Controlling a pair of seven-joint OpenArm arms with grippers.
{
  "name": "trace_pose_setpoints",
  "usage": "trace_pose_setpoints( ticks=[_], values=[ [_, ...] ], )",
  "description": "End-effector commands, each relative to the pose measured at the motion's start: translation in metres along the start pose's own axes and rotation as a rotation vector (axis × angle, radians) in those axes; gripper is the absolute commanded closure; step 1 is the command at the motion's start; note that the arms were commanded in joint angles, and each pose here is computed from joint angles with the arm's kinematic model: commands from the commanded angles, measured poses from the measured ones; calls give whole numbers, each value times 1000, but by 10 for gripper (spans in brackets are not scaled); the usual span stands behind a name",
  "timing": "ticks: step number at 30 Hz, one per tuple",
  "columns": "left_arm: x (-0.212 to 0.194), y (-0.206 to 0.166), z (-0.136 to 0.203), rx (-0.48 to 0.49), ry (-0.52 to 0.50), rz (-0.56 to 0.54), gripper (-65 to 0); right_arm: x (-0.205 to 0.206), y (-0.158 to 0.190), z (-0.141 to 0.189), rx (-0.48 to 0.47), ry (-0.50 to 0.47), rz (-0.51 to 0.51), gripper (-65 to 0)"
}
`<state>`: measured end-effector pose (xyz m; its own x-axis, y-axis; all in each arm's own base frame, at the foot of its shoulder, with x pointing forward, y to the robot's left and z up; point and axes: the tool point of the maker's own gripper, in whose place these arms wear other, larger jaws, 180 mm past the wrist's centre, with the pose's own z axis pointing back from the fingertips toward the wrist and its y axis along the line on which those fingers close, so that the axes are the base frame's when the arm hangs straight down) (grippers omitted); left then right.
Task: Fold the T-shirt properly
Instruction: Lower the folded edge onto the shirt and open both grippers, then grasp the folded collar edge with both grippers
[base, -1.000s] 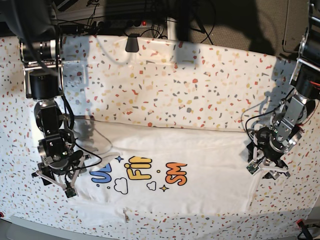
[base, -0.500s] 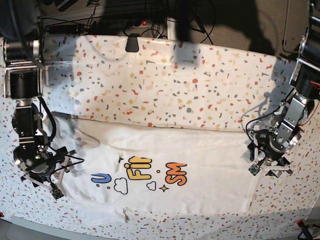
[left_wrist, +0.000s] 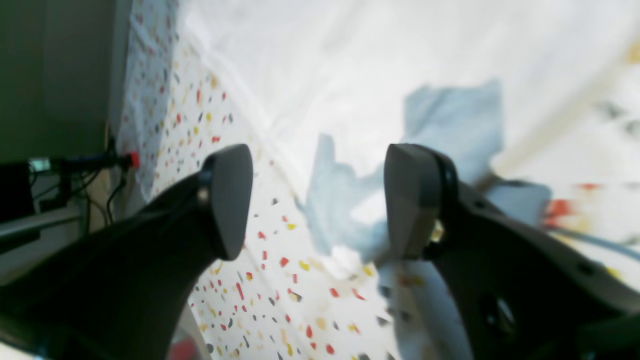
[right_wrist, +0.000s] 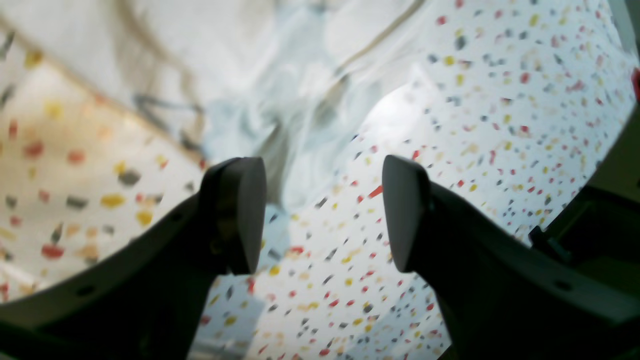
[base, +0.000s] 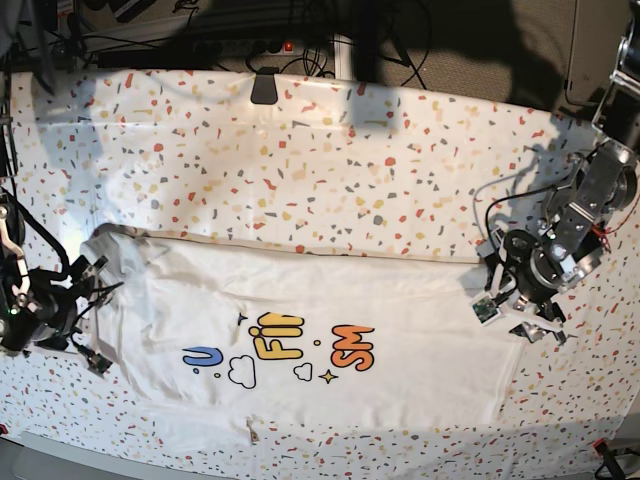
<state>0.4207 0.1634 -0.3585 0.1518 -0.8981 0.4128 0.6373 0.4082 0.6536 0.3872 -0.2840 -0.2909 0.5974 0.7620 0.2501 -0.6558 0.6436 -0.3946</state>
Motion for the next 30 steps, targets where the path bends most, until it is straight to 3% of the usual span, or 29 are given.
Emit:
trace_pose_setpoints(
  ticks=[1, 7, 11, 15, 21, 27, 30],
  values=[
    [8, 9, 6, 15, -18, -32, -401, 2, -9, 8, -26, 9, 25, -345],
    [3, -31, 10, -82, -30, -88, -401, -18, 45, -24, 52, 158, 233, -345],
    [-9, -28, 12, -70, -20, -143, -401, -17, 62, -39, 25, 160, 381, -345],
    [-36, -32, 3, -75, 38, -110, -395, -19, 74, -46, 15, 192, 466, -345],
    [-70, -44, -12, -62, 112, -173, -395, -8, 80, -54, -35, 165, 473, -345],
    [-63, -45, -12, -64, 76, -171, -389, 1, 85, -61, -75, 127, 482, -344],
    [-59, -44, -12, -64, 57, -171, -291, 3, 81, -65, -97, 112, 477, -344]
  ],
)
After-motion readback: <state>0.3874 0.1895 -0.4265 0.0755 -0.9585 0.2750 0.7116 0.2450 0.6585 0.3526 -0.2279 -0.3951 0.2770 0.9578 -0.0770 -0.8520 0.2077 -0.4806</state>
